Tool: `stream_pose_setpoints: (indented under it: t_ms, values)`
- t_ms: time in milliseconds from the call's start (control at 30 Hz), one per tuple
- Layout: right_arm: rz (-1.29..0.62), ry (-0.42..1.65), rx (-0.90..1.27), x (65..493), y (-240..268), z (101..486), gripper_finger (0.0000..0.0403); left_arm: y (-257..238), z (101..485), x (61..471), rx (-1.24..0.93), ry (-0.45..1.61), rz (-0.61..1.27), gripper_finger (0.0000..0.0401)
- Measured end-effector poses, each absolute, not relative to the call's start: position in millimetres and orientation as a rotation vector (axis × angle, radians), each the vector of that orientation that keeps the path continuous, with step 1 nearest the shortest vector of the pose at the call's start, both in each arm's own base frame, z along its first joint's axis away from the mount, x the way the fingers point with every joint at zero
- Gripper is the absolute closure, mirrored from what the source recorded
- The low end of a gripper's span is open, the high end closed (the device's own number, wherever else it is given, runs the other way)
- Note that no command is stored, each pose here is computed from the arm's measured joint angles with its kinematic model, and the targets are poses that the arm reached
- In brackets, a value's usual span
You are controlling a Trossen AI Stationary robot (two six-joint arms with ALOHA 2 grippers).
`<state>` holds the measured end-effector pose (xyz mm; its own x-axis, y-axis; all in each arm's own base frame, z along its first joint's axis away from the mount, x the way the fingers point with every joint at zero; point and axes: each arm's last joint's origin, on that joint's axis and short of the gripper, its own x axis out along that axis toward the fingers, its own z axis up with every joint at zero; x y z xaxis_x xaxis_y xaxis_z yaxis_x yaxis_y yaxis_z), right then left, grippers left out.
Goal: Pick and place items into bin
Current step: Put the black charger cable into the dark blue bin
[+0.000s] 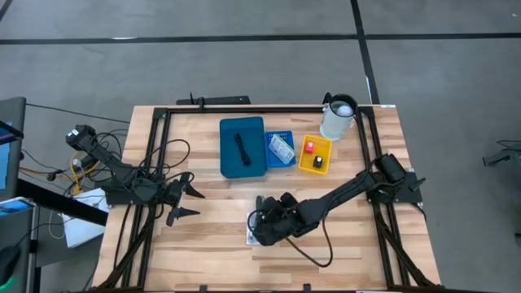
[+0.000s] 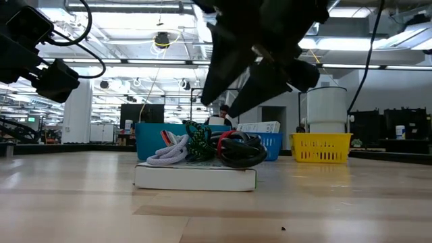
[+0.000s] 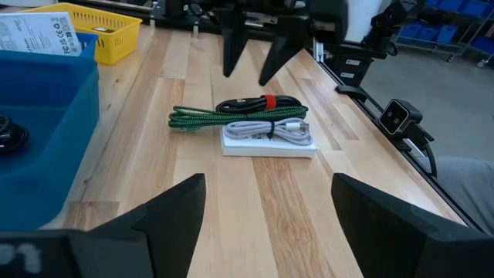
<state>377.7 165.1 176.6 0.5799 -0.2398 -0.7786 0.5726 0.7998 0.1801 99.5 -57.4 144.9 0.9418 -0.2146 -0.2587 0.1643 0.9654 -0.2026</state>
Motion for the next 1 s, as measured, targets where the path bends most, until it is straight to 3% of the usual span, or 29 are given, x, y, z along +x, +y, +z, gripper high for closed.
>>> stream_pose_setpoints:
  t_ms: [633, 800, 1000]
  values:
    - [-0.440, 0.951, 0.505, 387, 172, 134, 0.0185, -57, 145, 100, -0.182, 0.280, -0.194, 0.0131]
    - [-0.446, 0.947, 0.501, 387, 172, 134, 0.0222, -57, 145, 100, -0.182, 0.279, -0.195, 0.0131]
    - [-0.455, 0.943, 0.492, 387, 172, 134, 0.0298, -57, 145, 100, -0.182, 0.279, -0.195, 0.0131]
